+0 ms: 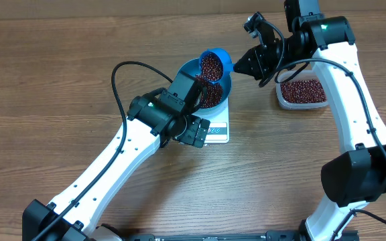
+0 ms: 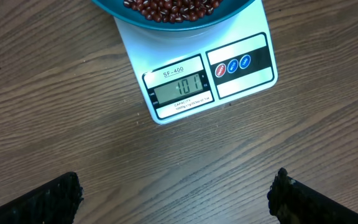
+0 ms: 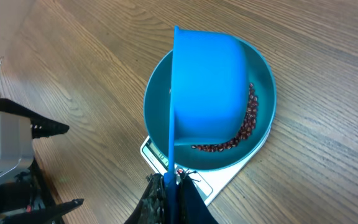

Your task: Scoop item into bowl and weigh 150g on scale

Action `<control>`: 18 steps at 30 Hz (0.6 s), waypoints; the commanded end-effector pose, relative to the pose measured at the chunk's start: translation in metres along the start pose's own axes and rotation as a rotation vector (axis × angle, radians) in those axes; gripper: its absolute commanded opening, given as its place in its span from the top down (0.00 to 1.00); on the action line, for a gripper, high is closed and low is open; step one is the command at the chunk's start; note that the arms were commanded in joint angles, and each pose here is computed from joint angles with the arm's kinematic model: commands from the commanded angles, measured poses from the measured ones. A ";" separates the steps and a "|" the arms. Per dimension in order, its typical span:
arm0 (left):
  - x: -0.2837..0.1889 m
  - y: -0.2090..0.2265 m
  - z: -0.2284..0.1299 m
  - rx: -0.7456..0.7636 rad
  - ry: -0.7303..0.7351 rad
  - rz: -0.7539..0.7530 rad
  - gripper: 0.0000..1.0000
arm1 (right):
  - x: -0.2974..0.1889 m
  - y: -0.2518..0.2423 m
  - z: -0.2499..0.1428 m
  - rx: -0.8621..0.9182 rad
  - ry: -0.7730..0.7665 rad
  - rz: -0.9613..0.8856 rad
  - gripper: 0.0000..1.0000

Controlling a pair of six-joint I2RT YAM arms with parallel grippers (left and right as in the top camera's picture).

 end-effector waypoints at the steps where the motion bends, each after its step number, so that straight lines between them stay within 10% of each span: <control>1: -0.009 0.001 0.003 -0.008 -0.031 -0.006 0.01 | -0.016 0.027 0.007 -0.120 -0.049 0.004 0.96; 18: -0.009 0.001 0.003 -0.007 -0.031 -0.006 0.00 | -0.004 0.031 0.005 -0.155 -0.025 -0.079 0.96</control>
Point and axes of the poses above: each gripper's point midway between its finger pads, its own x axis out along the fingers, its own y axis along the line the jaws close on, z = x × y, the point moved 3 cm from there along -x, back along the fingers, and after that the axes turned 15 degrees about x, right-handed, at the moved point
